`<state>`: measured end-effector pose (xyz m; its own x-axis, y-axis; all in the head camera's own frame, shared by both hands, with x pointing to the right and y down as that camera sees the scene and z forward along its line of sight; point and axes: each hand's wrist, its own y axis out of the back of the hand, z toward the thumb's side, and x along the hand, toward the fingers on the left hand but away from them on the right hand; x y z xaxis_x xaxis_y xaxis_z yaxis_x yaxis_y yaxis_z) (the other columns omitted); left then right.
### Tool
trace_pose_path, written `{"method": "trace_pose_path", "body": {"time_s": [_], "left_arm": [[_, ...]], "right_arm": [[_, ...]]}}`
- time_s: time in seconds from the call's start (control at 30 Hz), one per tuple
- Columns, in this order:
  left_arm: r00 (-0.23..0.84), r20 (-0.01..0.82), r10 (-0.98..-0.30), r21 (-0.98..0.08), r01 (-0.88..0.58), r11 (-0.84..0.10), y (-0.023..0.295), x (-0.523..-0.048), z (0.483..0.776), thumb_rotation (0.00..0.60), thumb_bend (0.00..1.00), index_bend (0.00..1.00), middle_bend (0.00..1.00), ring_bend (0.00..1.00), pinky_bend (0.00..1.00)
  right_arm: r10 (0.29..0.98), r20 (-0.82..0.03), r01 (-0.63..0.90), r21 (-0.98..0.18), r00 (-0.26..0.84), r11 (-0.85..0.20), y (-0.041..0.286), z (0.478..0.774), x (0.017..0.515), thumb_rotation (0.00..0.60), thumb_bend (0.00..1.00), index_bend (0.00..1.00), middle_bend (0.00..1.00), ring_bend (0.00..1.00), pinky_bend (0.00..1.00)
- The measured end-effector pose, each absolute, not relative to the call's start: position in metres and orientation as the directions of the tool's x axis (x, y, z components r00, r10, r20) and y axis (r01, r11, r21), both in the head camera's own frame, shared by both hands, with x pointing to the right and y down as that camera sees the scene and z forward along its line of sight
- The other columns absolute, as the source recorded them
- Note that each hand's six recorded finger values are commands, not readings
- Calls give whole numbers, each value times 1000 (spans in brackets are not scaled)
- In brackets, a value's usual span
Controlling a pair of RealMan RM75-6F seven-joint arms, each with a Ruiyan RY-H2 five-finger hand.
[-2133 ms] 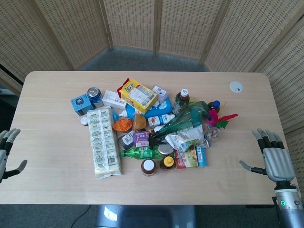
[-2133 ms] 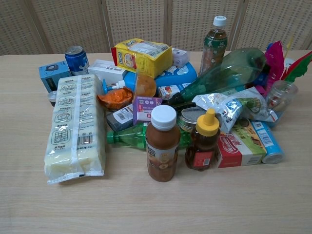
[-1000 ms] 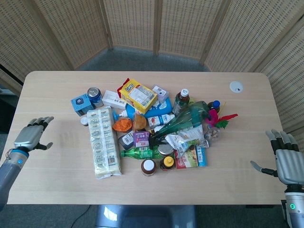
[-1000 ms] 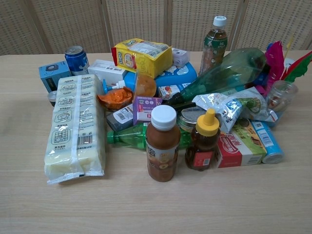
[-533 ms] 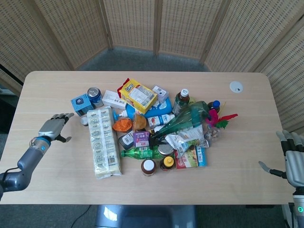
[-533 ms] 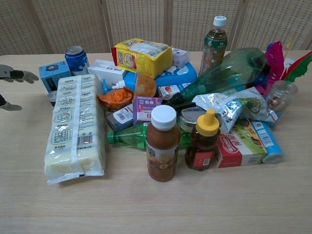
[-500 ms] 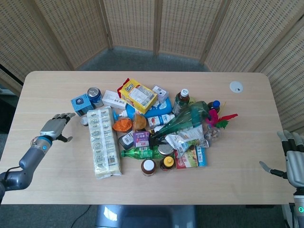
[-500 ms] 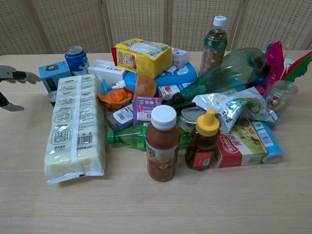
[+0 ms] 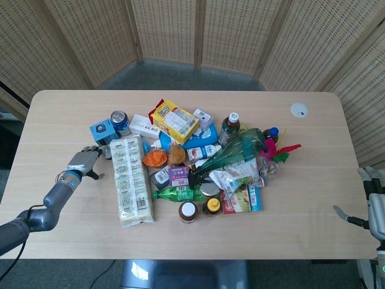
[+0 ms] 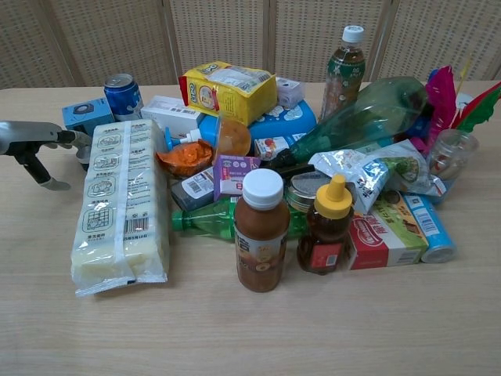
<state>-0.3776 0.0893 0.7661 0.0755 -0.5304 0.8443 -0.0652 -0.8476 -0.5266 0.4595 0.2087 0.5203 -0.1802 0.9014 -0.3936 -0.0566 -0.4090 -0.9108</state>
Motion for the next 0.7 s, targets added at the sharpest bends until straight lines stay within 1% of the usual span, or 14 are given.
{"method": "trace_pose_path", "body": {"time_s": [0.17, 0.33, 0.53, 0.7], "left_arm": [[91, 854, -512, -508, -67, -859, 94, -372, 770, 600, 355, 0, 0, 0, 0], [100, 863, -494, -489, -74, -869, 100, -374, 767, 600, 356, 0, 2, 0, 0], [104, 885, -454, -449, -67, -891, 116, -385, 758, 600, 355, 0, 16, 0, 0], [94, 905, -415, -412, -51, -910, 134, -403, 743, 600, 356, 0, 20, 0, 0]], "right_arm": [[904, -388, -60, -913, -181, -404, 208, 519, 459, 365, 180, 0, 0, 0, 0], [904, -389, -56, -913, -176, -404, 208, 520, 457, 366, 181, 0, 0, 0, 0], [907, -388, -51, -915, -164, -401, 207, 521, 454, 368, 180, 0, 0, 0, 0], [910, -383, -49, -918, -158, -394, 206, 519, 453, 364, 181, 0, 0, 0, 0]]}}
